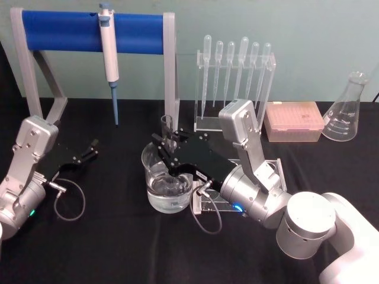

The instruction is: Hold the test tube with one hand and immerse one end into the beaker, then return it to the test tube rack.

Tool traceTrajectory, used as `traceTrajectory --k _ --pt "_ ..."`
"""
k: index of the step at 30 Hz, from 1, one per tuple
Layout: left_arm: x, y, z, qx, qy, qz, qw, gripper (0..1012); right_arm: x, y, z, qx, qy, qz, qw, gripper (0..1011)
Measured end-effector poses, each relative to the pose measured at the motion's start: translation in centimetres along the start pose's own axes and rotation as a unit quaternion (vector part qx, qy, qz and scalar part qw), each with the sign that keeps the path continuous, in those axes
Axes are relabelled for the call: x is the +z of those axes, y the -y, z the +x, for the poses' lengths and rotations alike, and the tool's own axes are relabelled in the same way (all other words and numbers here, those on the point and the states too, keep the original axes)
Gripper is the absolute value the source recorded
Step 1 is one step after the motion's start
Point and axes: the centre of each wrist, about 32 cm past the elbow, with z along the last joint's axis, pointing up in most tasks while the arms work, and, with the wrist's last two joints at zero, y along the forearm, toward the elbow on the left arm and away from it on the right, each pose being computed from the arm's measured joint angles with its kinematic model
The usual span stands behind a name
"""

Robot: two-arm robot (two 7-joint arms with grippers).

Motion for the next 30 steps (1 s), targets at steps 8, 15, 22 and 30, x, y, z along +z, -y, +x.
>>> traceTrajectory --k 8,15,22,30 --pt "0.00 0.00 0.00 0.000 0.000 0.000 1.0000 1000 0.00 0.00 0.00 0.000 0.000 0.000 1.0000 225" --pt "0.00 0.00 0.00 0.000 0.000 0.000 1.0000 1000 0.00 0.00 0.00 0.000 0.000 0.000 1.0000 225" --pt "0.00 0.00 0.00 0.000 0.000 0.000 1.0000 1000 0.00 0.00 0.00 0.000 0.000 0.000 1.0000 225" --pt "0.00 0.00 0.00 0.000 0.000 0.000 1.0000 1000 0.00 0.00 0.00 0.000 0.000 0.000 1.0000 225"
